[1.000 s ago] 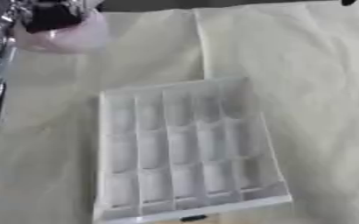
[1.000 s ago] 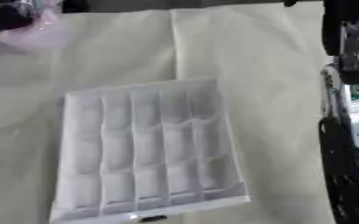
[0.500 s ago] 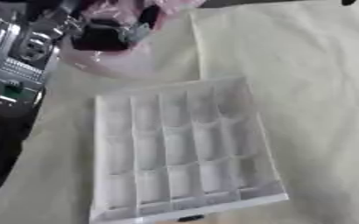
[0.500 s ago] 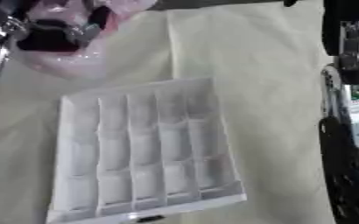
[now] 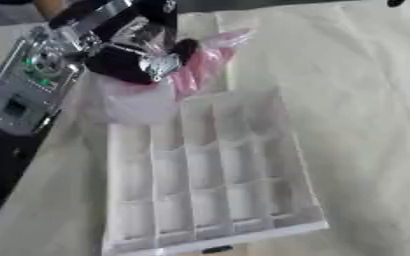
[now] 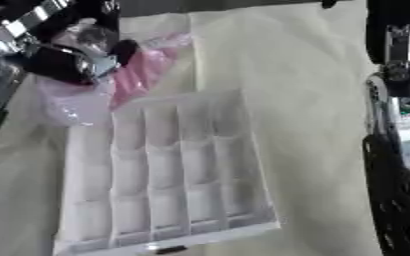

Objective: Pick up objects on the table and place them in the box.

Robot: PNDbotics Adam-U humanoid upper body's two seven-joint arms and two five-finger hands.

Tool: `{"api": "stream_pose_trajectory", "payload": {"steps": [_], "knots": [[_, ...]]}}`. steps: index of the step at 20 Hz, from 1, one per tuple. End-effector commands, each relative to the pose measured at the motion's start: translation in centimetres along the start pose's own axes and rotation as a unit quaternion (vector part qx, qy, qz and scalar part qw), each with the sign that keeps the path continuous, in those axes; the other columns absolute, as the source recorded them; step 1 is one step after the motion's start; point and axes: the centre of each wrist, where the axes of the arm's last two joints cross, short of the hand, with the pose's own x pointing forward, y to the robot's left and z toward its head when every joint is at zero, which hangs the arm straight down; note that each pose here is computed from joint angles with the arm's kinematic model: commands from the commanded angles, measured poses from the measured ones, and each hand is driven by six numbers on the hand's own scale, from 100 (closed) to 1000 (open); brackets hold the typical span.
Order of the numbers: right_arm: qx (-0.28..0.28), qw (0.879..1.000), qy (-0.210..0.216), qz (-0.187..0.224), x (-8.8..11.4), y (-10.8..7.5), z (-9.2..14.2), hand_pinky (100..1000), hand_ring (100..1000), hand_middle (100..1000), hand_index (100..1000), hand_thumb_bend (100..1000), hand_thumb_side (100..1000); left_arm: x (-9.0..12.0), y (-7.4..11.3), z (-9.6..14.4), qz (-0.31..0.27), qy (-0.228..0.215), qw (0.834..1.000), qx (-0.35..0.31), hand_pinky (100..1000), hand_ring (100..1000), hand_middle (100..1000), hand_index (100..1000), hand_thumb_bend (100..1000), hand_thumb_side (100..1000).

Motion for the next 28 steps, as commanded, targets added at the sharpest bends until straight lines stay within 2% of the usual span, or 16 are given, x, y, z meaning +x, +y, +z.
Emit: {"api": "stream_pose_trajectory", "payload": {"steps": [1, 8, 12, 16, 20, 21, 22, 23, 24, 25, 26, 27, 28], "knots": [[0.006, 1.000, -0.011, 0.001, 0.3, -0.1, -0.6, 361, 619, 794, 600, 100, 645, 0.8, 0.5, 0.1, 0.043, -0.003, 0.998, -0.043, 100, 117, 165, 238, 100, 336], [0.007, 1.000, -0.010, -0.001, 0.2, -0.1, -0.5, 361, 619, 794, 601, 100, 645, 1.2, -1.8, -1.7, 0.203, 0.006, 0.977, -0.061, 100, 154, 196, 269, 100, 364], [0.005, 1.000, -0.008, -0.002, 0.1, 0.0, -0.4, 361, 619, 794, 601, 100, 645, 2.4, -3.2, -3.6, 0.256, -0.021, 0.966, -0.043, 100, 171, 210, 281, 100, 387], [0.002, 1.000, -0.010, -0.002, 0.1, 0.0, -0.5, 362, 619, 794, 601, 100, 645, 3.0, -3.8, -4.3, 0.224, -0.043, 0.973, -0.018, 100, 199, 234, 305, 100, 387], [0.000, 1.000, -0.011, -0.001, 0.2, 0.0, -0.7, 362, 619, 794, 600, 100, 644, 2.9, -4.2, -4.4, 0.144, -0.057, 0.988, -0.015, 100, 243, 279, 350, 100, 394], [0.001, 1.000, -0.011, -0.001, 0.2, 0.0, -0.7, 361, 619, 794, 600, 100, 644, 2.8, -4.4, -4.5, 0.128, -0.063, 0.989, -0.024, 100, 285, 320, 386, 100, 429], [0.001, 1.000, -0.011, -0.001, 0.2, 0.0, -0.7, 361, 619, 794, 600, 100, 644, 2.7, -4.5, -4.5, 0.116, -0.067, 0.990, -0.034, 100, 285, 320, 386, 100, 429], [0.001, 1.000, -0.011, -0.001, 0.2, 0.0, -0.7, 360, 619, 794, 600, 100, 643, 2.7, -4.6, -4.6, 0.105, -0.074, 0.990, -0.049, 118, 365, 397, 450, 100, 552], [0.002, 1.000, -0.011, 0.000, 0.2, 0.0, -0.7, 360, 619, 794, 600, 100, 643, 2.5, -4.7, -4.5, 0.095, -0.081, 0.990, -0.063, 133, 374, 406, 458, 100, 572], [0.002, 1.000, -0.012, 0.000, 0.2, 0.0, -0.7, 360, 619, 794, 599, 100, 643, 2.5, -4.7, -4.5, 0.084, -0.088, 0.989, -0.079, 244, 443, 470, 517, 100, 661], [0.002, 1.000, -0.012, 0.000, 0.2, 0.0, -0.7, 360, 619, 794, 599, 100, 643, 2.4, -4.7, -4.5, 0.072, -0.095, 0.988, -0.095, 260, 453, 479, 525, 100, 671], [0.002, 1.000, -0.012, 0.000, 0.2, 0.0, -0.7, 360, 618, 794, 599, 100, 642, 2.3, -4.7, -4.5, 0.057, -0.099, 0.987, -0.117, 382, 525, 558, 601, 100, 750], [0.002, 1.000, -0.012, 0.000, 0.1, 0.0, -0.7, 360, 618, 794, 599, 100, 642, 2.2, -4.7, -4.4, 0.041, -0.101, 0.984, -0.141, 382, 525, 558, 601, 100, 750]]}}
